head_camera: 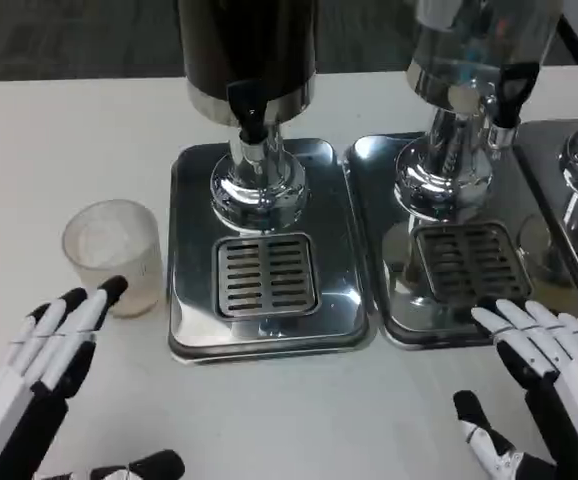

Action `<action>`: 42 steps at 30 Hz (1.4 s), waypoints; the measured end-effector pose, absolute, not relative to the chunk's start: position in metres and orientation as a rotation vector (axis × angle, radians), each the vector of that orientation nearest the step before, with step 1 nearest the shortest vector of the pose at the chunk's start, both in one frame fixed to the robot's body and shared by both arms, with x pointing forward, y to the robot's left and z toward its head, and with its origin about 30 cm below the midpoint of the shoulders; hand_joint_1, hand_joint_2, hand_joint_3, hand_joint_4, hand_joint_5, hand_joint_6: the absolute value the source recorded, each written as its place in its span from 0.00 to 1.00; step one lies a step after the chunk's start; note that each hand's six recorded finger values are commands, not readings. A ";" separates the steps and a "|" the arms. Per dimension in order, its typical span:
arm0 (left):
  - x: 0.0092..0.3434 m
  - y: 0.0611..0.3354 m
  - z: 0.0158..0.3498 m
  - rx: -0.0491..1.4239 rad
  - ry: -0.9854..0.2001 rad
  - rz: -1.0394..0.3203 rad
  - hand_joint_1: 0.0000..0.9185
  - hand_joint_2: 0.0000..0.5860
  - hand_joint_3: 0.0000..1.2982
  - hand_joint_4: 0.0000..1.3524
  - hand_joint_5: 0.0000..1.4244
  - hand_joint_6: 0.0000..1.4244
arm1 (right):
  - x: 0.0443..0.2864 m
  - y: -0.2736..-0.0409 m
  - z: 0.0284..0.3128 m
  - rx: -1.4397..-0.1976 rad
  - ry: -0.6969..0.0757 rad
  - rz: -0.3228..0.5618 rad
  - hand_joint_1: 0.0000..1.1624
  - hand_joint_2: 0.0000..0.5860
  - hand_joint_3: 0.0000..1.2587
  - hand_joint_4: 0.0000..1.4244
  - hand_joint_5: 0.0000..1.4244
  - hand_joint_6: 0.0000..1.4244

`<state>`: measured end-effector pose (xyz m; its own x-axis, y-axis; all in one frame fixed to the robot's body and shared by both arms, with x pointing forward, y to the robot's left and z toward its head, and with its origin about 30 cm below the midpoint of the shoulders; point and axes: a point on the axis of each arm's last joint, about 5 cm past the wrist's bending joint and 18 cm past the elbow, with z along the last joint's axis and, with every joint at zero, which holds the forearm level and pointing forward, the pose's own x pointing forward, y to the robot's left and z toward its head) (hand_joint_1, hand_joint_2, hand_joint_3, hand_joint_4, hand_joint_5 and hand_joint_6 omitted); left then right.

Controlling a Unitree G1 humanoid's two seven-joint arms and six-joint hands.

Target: Grasp the cup under the faucet to collect the drink, then remove the cup.

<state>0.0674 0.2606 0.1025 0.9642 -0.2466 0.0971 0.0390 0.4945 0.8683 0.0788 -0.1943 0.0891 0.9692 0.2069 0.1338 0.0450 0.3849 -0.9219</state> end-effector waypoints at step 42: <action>0.192 0.316 0.076 0.962 -0.048 0.016 0.07 0.00 0.00 0.00 0.06 0.16 | 0.082 -0.170 0.096 -1.066 -0.258 0.080 0.38 0.77 0.22 0.15 0.14 0.15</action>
